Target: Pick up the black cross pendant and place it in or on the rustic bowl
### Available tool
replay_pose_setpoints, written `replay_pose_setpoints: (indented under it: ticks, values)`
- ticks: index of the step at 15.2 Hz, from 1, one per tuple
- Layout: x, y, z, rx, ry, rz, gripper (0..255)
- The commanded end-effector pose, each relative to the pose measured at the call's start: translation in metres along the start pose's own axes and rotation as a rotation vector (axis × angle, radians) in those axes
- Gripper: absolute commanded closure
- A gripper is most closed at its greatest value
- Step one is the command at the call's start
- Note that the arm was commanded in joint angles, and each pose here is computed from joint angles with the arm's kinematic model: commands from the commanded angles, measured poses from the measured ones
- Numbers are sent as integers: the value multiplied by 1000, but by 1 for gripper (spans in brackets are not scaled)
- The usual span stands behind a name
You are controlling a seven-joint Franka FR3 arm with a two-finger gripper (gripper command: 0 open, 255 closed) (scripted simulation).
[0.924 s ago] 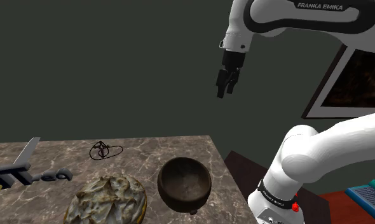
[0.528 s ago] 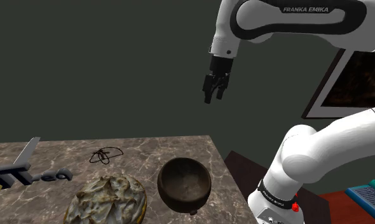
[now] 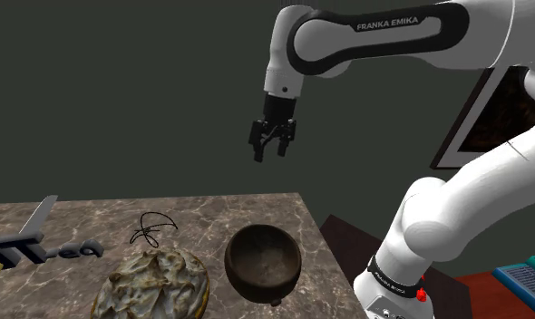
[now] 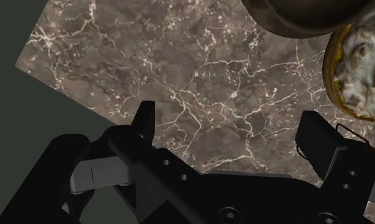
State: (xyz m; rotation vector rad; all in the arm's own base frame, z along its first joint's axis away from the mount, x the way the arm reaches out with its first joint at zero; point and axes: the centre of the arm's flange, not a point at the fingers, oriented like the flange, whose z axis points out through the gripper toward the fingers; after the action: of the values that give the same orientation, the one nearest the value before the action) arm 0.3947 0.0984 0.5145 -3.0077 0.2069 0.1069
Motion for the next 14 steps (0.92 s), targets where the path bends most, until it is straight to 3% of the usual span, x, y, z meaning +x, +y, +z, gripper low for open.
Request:
replay_pose_setpoints:
  ticks: [1,14]
  values:
    - [12,-21,15,12,-1,23,0]
    - [104,-135,89,82,-8,159,0]
